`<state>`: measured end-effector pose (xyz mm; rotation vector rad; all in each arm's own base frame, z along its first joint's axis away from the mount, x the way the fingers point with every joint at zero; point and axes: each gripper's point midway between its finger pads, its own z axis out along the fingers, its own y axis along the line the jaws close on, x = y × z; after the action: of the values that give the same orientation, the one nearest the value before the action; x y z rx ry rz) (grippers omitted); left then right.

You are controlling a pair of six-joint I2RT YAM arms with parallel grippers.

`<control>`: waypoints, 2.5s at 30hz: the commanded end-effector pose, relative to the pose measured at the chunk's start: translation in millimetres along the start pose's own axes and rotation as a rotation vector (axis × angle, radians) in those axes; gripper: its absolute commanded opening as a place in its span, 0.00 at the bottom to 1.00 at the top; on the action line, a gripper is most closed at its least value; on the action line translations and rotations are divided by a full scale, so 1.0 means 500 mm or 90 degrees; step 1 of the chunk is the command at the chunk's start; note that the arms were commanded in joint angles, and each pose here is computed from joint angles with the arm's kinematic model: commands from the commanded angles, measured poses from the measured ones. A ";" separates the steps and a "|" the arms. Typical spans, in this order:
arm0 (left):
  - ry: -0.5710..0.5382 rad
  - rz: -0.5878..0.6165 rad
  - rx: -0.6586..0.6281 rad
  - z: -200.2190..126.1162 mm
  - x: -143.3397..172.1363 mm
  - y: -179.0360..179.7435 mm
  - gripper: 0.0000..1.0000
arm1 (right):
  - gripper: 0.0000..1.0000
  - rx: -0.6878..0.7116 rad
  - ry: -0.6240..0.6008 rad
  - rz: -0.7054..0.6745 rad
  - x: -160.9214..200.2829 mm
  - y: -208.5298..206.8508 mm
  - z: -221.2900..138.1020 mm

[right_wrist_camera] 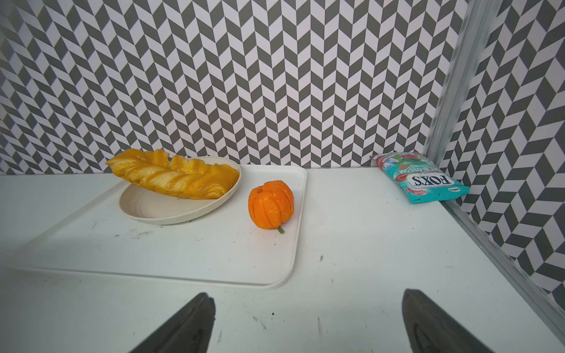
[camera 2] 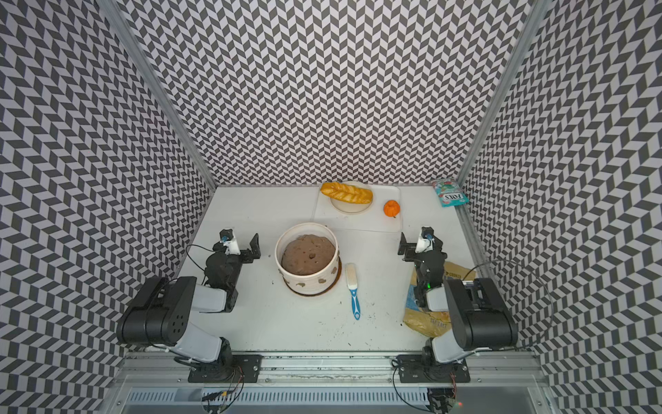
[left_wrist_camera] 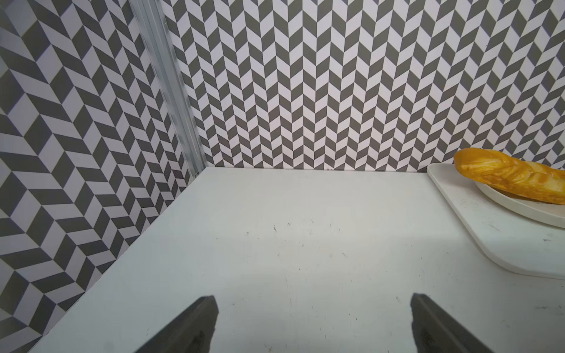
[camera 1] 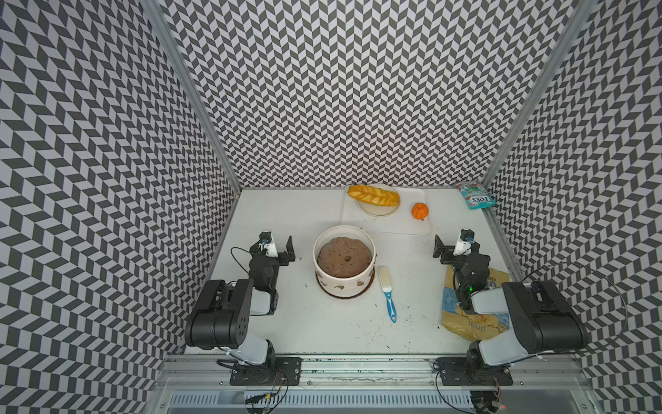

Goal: Scrub the dried mud off the ceramic pot
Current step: Pick up the brush from the center of the board.

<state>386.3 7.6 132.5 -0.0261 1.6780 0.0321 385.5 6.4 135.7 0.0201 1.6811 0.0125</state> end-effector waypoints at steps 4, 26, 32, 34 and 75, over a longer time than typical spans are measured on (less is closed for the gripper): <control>-0.027 -0.005 0.002 0.001 -0.023 -0.003 1.00 | 1.00 -0.006 -0.031 -0.001 -0.027 0.006 0.005; -0.031 -0.066 -0.093 -0.024 -0.118 0.050 1.00 | 1.00 -0.062 0.015 0.014 -0.097 0.039 0.009; 0.019 -0.223 -0.075 -0.013 -0.206 0.025 1.00 | 1.00 -0.145 0.061 0.090 -0.152 0.105 -0.034; 0.035 -0.250 -0.023 -0.012 -0.231 -0.019 1.00 | 1.00 -0.142 0.088 0.092 -0.160 0.116 -0.049; 0.381 -0.220 0.524 -0.403 -0.228 -0.413 1.00 | 0.66 -0.237 0.553 0.037 0.182 0.429 -0.351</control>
<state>220.1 -205.9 275.8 0.3050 2.0951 -0.9709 201.6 220.7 72.6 -0.2913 2.5229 0.4336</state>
